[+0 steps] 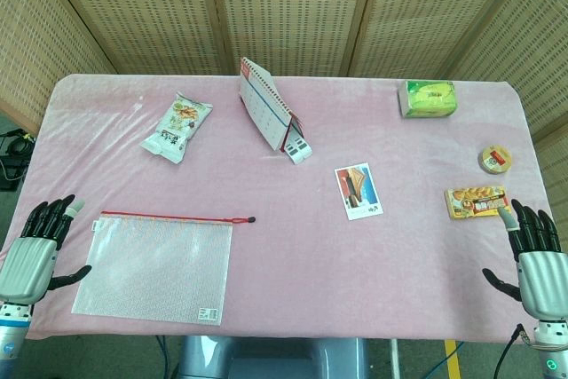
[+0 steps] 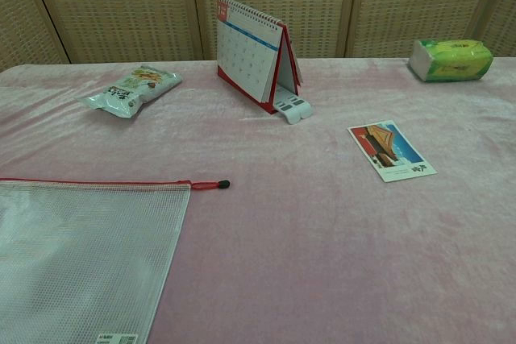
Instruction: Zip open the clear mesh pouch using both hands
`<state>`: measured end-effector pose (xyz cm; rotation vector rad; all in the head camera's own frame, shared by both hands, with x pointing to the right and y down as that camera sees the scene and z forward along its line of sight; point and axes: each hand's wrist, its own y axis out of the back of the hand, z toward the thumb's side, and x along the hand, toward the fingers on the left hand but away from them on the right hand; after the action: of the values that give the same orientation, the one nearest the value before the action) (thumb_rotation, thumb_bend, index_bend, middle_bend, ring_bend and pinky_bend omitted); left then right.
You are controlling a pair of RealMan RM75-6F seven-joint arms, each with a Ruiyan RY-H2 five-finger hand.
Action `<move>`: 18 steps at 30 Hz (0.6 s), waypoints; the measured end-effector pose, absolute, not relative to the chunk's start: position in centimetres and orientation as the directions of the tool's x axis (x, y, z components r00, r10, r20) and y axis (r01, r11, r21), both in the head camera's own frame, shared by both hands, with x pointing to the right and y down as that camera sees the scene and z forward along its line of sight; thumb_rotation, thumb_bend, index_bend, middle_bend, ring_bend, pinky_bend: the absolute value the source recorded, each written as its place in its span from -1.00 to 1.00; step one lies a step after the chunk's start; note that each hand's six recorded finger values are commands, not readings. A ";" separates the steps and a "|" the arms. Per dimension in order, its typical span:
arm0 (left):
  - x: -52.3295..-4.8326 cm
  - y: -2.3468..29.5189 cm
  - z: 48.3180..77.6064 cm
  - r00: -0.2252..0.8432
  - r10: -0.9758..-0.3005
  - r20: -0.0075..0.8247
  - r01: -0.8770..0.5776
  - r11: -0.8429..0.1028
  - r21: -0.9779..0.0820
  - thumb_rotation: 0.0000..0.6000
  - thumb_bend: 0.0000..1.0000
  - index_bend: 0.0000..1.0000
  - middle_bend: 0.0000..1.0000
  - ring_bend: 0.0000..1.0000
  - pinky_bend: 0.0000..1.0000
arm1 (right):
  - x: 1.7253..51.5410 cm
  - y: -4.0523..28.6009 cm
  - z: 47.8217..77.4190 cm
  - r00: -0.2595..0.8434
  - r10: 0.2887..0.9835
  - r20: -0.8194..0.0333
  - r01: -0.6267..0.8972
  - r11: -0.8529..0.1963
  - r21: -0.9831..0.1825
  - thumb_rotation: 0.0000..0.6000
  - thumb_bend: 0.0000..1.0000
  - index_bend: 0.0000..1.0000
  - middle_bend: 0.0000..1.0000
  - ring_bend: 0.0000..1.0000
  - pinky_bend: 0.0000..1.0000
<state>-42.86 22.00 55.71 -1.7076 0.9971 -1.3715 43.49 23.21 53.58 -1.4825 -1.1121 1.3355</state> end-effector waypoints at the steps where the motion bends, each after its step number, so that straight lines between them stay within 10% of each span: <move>1: -42.9 22.0 55.7 0.136 -0.894 0.427 -0.130 -0.444 -0.887 1.00 -1.00 -1.00 -1.00 -1.00 -1.00 | 43.5 23.2 53.6 0.042 0.965 -0.259 0.082 -0.262 -0.962 1.00 -1.00 -0.87 -1.00 -1.00 -1.00; 10: -41.4 21.1 56.1 0.172 -0.886 0.431 -0.146 -0.456 -0.878 1.00 -1.00 -1.00 -0.99 -0.99 -0.99 | 43.7 23.0 53.7 0.032 0.965 -0.262 0.076 -0.263 -0.962 1.00 -1.00 -0.87 -1.00 -1.00 -1.00; 14: -38.9 18.7 56.2 0.231 -0.885 0.404 -0.117 -0.438 -0.891 1.00 -1.00 -0.96 0.31 0.29 0.41 | 44.0 22.6 54.0 0.016 0.965 -0.261 0.067 -0.262 -0.963 1.00 -1.00 -0.87 -1.00 -1.00 -1.00; 18: -35.0 15.9 57.1 0.307 -0.859 0.409 -0.076 -0.450 -0.890 1.00 -1.00 -0.57 0.80 0.72 0.92 | 44.3 22.4 54.1 -0.004 0.965 -0.262 0.060 -0.261 -0.963 1.00 -1.00 -0.87 -1.00 -1.00 -1.00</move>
<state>-34.97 15.93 57.09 -1.7681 0.8435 -1.2234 44.27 22.38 54.11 -1.4419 -1.1251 1.3832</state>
